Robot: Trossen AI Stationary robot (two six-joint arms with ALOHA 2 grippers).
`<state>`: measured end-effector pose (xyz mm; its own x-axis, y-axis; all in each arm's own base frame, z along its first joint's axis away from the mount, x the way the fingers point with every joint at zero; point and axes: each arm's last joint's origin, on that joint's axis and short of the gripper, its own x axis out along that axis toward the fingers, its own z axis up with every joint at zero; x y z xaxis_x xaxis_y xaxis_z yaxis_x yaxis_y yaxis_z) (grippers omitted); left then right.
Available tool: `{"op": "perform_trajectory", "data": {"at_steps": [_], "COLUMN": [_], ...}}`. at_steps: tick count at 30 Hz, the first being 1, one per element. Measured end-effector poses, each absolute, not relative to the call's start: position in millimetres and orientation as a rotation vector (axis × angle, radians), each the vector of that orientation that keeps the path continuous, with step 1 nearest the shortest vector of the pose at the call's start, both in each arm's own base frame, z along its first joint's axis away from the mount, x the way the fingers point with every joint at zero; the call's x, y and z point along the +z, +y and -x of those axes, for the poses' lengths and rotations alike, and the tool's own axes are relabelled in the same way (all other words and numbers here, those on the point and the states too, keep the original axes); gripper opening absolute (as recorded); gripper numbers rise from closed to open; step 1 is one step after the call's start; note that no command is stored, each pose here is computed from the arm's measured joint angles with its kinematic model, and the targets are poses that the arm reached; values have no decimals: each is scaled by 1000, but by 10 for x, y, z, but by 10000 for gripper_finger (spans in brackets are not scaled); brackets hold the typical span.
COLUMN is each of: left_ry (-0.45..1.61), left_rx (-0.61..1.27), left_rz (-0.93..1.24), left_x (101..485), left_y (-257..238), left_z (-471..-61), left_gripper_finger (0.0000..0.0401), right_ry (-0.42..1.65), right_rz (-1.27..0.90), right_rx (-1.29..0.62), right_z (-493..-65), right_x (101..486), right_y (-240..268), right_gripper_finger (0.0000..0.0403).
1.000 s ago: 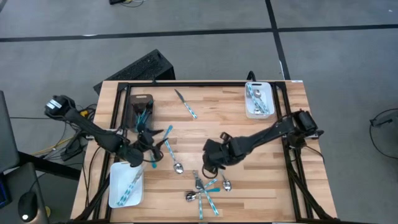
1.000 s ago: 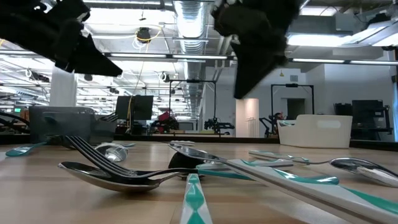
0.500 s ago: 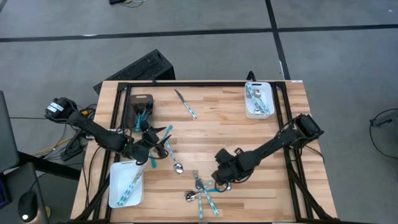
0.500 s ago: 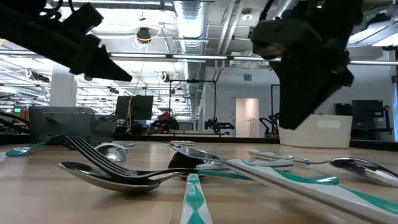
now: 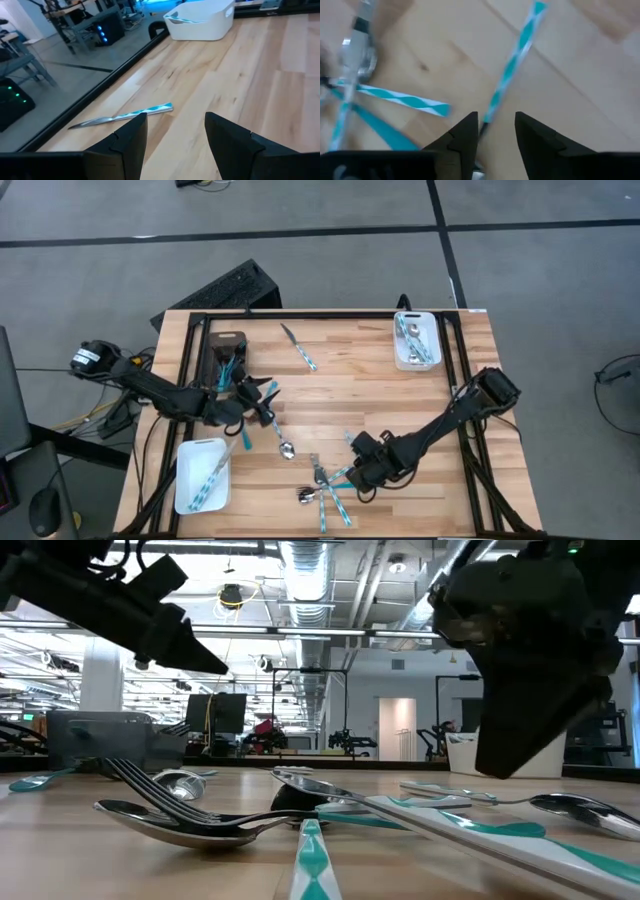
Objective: Sort silverware by color (type)
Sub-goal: Put the blue patterned spoon into the top right white bin
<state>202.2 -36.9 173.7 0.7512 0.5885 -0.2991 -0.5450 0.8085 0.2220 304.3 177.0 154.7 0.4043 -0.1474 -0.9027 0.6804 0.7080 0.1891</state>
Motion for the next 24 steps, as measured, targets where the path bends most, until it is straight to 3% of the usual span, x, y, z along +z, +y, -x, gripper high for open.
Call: {"op": "perform_trajectory", "data": {"at_steps": [11, 20, 24], "left_ry": [371, 375, 377], "left_rx": [626, 634, 640], "left_rz": [-121, -131, -132], "left_x": [1734, 1735, 1734], "left_y": [-355, -334, -321], "left_z": [-2024, -2028, -2029], "left_gripper_finger": [187, 187, 187], "right_ry": [1045, 1218, 1259], "right_rz": [-578, -495, -455], "right_rx": [-575, -670, -708], "right_z": [-3017, -2944, -2915], "right_x": [1298, 1296, 1385], "right_y": [1765, 1535, 1363], "right_gripper_finger": [135, 28, 20]}}
